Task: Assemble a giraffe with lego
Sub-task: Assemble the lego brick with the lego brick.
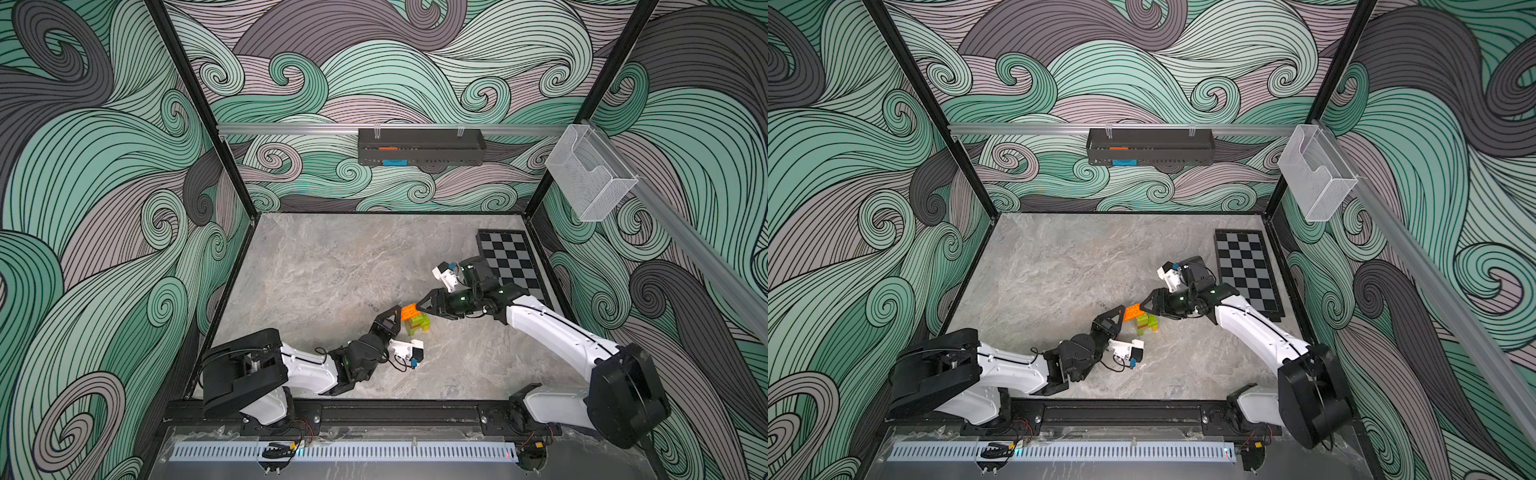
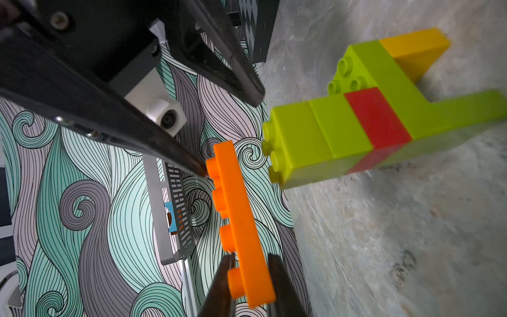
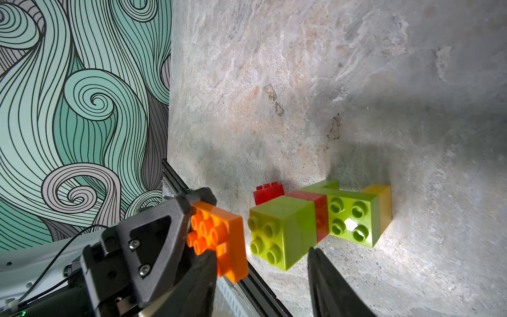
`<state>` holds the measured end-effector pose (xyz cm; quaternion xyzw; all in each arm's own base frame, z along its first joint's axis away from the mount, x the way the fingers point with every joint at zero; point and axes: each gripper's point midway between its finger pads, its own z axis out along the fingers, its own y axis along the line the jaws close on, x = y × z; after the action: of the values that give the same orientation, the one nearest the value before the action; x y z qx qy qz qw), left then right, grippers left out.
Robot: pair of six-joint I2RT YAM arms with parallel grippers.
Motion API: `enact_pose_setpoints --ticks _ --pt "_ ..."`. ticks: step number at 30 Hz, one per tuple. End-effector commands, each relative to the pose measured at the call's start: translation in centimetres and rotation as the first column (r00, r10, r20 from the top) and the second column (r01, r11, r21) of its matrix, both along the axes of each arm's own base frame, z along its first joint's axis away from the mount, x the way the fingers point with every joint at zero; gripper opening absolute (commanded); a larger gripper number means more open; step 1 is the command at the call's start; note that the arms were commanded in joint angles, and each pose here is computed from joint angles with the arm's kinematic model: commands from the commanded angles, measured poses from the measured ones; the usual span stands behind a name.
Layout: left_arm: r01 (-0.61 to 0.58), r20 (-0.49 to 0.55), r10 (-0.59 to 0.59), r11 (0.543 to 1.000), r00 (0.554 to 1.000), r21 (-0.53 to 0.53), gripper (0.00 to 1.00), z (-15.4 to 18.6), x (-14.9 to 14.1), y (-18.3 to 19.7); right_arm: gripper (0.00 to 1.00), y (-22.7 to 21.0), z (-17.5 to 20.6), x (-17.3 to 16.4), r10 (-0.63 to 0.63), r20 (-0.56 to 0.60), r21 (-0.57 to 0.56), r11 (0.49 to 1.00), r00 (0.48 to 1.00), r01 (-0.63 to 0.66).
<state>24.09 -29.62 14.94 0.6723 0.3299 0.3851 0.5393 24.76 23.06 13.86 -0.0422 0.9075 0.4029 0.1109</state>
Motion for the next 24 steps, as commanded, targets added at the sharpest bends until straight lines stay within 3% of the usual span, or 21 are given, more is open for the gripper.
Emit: enact_pose_setpoints --ticks 1,8,24 --pt "0.03 0.003 -0.03 0.998 1.0 -0.061 0.0 1.2 0.2 -1.2 0.55 0.1 0.1 0.0 0.014 0.013 0.007 1.0 1.0 -0.014" --pt "0.018 -0.046 -0.018 1.0 0.999 0.007 0.0 -0.9 0.1 -0.6 0.48 0.4 -0.4 -0.1 0.026 -0.003 0.018 0.999 1.0 -0.026" --pt "0.0 -0.085 0.005 0.998 0.996 0.058 0.0 -2.3 0.4 -0.7 0.42 0.6 -1.8 -0.4 0.044 -0.033 -0.006 0.999 0.998 -0.044"
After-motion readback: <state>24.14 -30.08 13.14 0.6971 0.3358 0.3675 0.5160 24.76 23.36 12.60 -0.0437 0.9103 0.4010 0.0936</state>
